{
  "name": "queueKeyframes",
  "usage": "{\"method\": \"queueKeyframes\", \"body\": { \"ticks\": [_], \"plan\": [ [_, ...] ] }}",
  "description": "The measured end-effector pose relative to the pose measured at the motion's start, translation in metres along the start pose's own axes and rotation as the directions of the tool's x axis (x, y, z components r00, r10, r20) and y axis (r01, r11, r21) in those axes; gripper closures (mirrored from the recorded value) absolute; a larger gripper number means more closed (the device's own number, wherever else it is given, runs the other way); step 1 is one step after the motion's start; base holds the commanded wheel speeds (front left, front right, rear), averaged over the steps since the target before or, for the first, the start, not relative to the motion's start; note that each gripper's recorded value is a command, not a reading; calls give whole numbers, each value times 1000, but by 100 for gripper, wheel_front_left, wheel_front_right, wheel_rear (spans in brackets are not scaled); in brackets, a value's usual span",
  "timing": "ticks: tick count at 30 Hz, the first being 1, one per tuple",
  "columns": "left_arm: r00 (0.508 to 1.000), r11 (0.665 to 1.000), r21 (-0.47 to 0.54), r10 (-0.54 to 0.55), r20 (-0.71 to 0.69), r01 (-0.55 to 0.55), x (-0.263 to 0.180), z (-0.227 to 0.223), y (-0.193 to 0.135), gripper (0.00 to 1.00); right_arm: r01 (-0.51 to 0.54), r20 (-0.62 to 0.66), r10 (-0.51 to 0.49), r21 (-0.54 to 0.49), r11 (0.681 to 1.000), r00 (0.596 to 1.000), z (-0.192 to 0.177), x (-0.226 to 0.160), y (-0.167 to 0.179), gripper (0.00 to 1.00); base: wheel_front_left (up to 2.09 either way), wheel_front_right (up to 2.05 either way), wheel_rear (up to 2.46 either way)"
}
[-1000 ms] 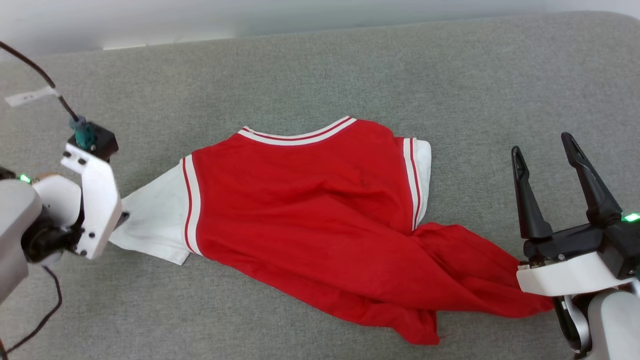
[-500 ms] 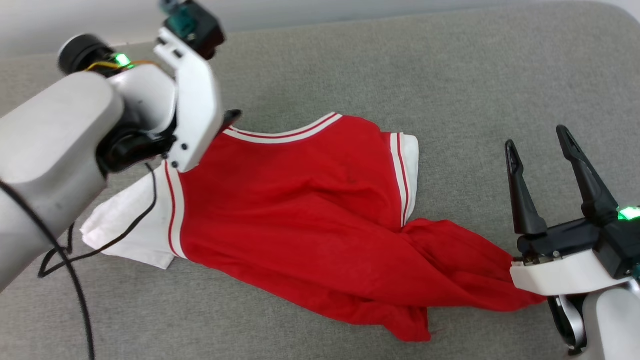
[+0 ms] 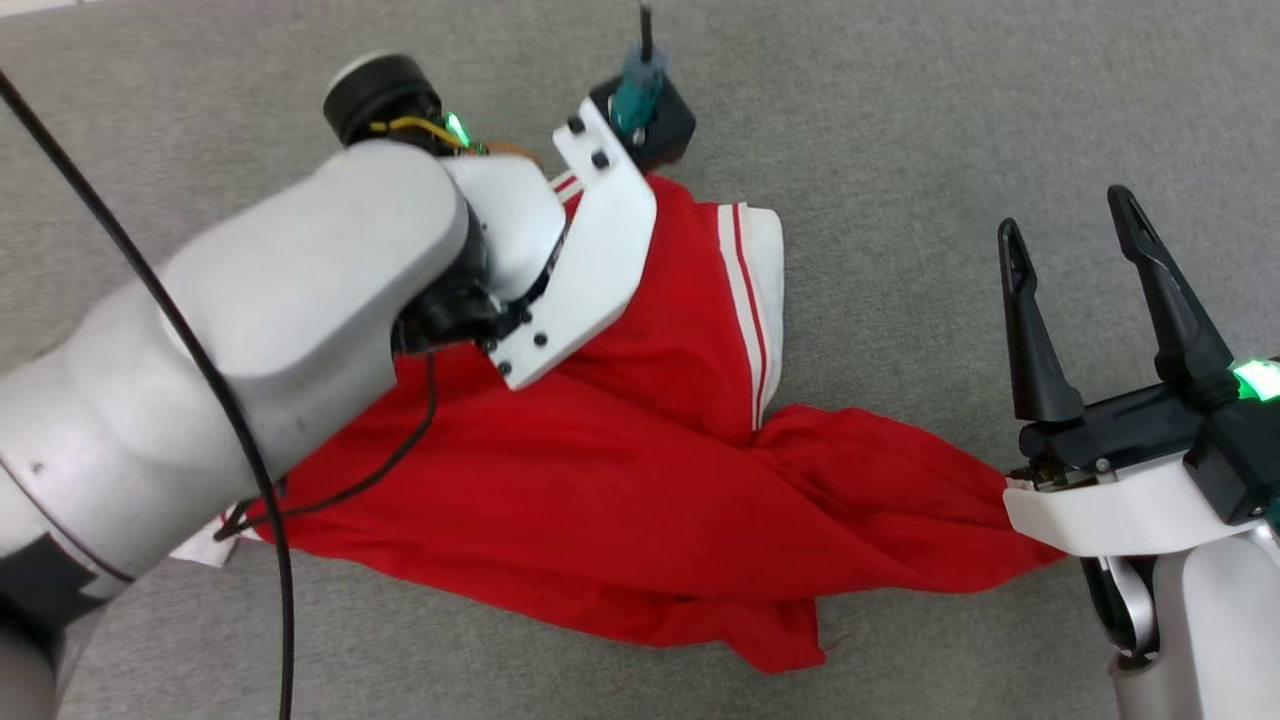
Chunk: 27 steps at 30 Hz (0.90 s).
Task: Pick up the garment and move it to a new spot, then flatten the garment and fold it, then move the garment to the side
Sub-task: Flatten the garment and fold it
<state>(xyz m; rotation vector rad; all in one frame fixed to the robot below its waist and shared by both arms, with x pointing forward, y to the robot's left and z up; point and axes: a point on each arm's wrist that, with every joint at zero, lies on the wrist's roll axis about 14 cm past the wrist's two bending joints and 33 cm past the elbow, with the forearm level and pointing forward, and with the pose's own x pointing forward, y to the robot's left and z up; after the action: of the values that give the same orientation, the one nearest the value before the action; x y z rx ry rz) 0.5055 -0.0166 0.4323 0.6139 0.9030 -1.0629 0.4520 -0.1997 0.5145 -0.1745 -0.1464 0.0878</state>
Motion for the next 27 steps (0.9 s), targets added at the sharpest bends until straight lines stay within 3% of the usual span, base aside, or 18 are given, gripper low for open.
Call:
{"method": "queueKeyframes", "body": {
  "ticks": [4, 9, 10, 11, 15, 20, 24, 27],
  "plan": [
    [990, 998, 17, -64, -126, 67, 32, -36, -21, 0, 17, -20, -17, -5, 1000, 1000, -7, 0, -4, 0, 0, 0, 0],
    [987, 997, 43, -55, -150, 62, 42, -46, -20, 0, 33, -39, -34, -12, 999, 999, -13, -2, -10, 0, 0, 0, 0],
    [989, 997, 43, -53, -141, 60, 42, -46, -20, 86, 33, -37, -33, -14, 999, 999, -13, -1, -9, 0, 0, 0, 0],
    [989, 997, 44, -51, -136, 58, 41, -46, -21, 100, 32, -33, -32, -16, 999, 999, -11, -1, -9, 0, 0, 0, 0],
    [998, 998, 50, -38, -55, 41, 32, -35, -22, 100, 30, -16, -31, -18, 999, 999, -5, 0, -9, 0, 0, 0, 0],
    [997, 997, 23, 78, 19, -78, -3, -29, 13, 100, 23, 2, -23, -11, 1000, 1000, 4, -3, -7, 0, 0, 0, 0],
    [989, 987, -61, 149, 26, -147, -28, -47, 36, 100, 8, 14, -9, 1, 1000, 1000, 9, -6, -1, 0, 0, 0, 0],
    [985, 979, -111, 165, -46, -169, -31, -81, 37, 100, -2, 20, 2, 11, 1000, 1000, 12, -7, 4, 0, 0, 0, 0]
  ]
}}
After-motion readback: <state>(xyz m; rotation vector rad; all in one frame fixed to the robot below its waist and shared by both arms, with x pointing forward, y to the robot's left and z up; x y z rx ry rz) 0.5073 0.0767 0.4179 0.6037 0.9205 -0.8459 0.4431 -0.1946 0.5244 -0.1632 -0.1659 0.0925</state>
